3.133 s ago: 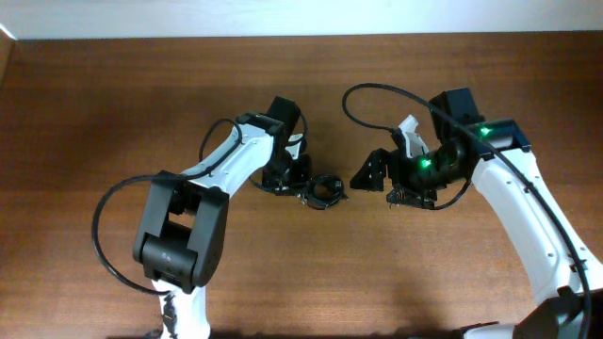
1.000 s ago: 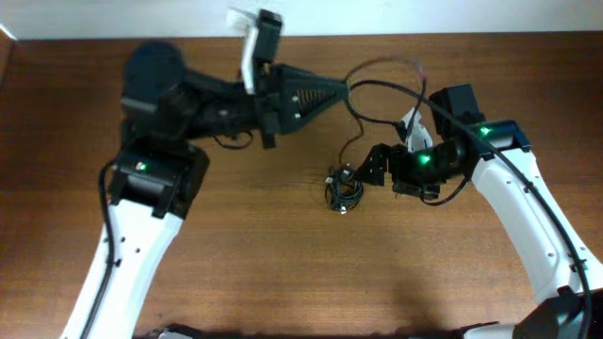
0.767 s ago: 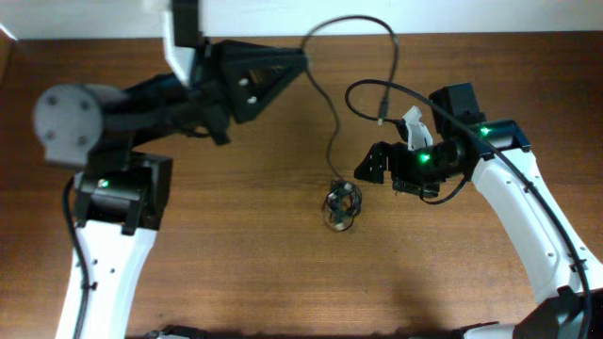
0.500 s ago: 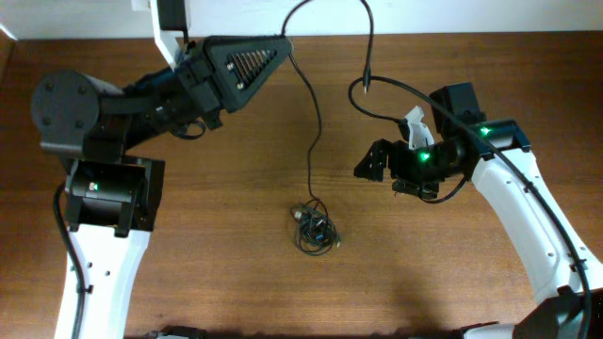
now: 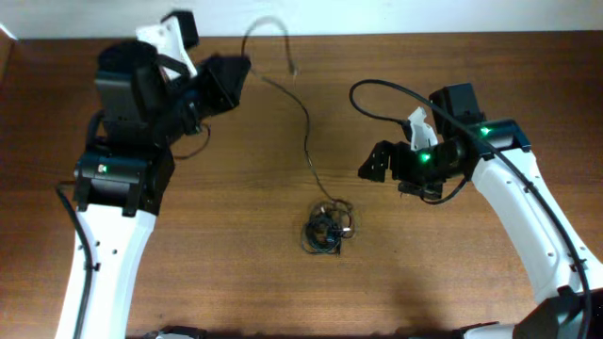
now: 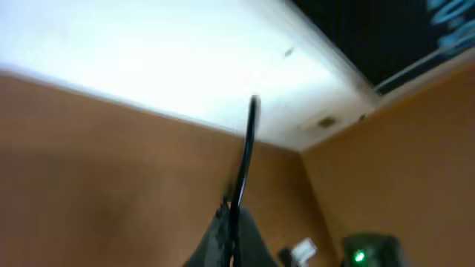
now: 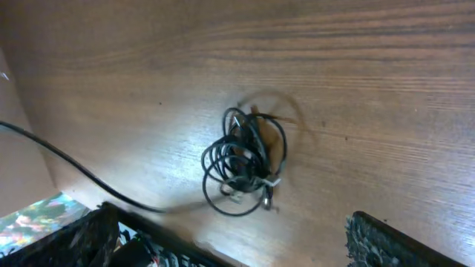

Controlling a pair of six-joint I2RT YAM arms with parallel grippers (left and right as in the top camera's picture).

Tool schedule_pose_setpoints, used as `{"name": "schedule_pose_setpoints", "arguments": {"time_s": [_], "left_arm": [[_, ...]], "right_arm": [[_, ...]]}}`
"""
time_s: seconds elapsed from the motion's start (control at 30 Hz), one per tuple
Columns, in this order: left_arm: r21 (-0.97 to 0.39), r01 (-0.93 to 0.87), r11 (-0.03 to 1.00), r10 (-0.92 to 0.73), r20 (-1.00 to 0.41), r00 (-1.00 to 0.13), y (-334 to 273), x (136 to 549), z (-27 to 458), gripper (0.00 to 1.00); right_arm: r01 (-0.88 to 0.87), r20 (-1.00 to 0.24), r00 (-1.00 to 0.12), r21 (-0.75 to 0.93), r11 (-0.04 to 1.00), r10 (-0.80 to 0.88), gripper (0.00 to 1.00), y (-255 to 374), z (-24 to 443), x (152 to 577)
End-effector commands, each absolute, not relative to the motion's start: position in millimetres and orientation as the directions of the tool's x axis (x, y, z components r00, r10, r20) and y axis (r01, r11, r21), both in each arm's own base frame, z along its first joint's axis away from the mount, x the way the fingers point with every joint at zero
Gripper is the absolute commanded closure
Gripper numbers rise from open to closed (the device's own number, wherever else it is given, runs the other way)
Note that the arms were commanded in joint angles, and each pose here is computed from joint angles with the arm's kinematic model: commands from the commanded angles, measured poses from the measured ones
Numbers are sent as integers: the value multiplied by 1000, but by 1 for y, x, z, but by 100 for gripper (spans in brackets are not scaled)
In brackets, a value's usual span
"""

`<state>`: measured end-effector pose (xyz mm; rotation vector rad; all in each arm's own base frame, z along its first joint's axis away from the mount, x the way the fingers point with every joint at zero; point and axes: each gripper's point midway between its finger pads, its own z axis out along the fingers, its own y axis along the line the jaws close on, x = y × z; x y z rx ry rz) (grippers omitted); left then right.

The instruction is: Untangle cables

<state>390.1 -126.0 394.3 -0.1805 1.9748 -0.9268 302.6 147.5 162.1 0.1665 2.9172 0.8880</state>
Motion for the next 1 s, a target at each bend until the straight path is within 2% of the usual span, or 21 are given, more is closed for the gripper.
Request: {"name": "schedule_pose_setpoints", "arguments": {"time_s": [0.0, 0.07, 0.13, 0.17, 0.23, 0.33, 0.4, 0.53, 0.67, 0.73, 0.83, 0.87, 0.97], "left_arm": [[-569, 400, 718, -446, -818, -363, -121, 374, 475, 100], [-513, 331, 792, -418, -851, -318, -105, 376, 470, 100], [-496, 87, 864, -425, -810, -404, -76, 383, 419, 100], [-482, 21, 876, -420, -784, -457, -70, 383, 397, 100], [-476, -7, 879, -415, -758, -504, -71, 384, 381, 100], [-477, -2, 879, -415, -763, -495, -71, 386, 383, 100], [-476, -6, 880, -415, -761, -498, -70, 386, 381, 100], [-388, -170, 906, -420, -772, -476, -39, 383, 366, 100], [-340, -242, 909, -417, -774, -478, -26, 378, 358, 100], [-323, -266, 908, -415, -776, -474, -21, 377, 356, 100], [-320, -271, 908, -415, -776, -475, -20, 376, 356, 100], [-319, -271, 908, -415, -775, -477, -20, 376, 355, 100], [-314, -275, 909, -413, -770, -486, -20, 374, 353, 100]], "right_arm": [[88, -39, -991, 549, 831, 130, 2, 147, 163, 300], [84, -45, -990, 551, 830, 130, 2, 148, 163, 302], [81, -49, -990, 552, 830, 130, 2, 148, 163, 302], [72, -54, -991, 551, 831, 122, 2, 148, 163, 302], [-16, -109, -993, 548, 836, 52, 2, 150, 164, 304], [-189, -208, -974, 536, 823, -88, 2, 171, 166, 304], [-254, -246, -958, 471, 845, -150, 2, 186, 159, 305], [-224, -168, -968, 252, 941, -186, 1, 177, 117, 301], [-208, -74, -977, 178, 962, -198, 2, 167, 87, 298], [-289, -31, -957, 196, 937, -289, 1, 170, 74, 292], [-295, -40, -955, 224, 929, -293, 1, 178, 67, 297], [-302, -55, -953, 245, 922, -297, 3, 182, 68, 299], [-344, -107, -939, 291, 893, -327, 32, 194, 71, 306]]}}
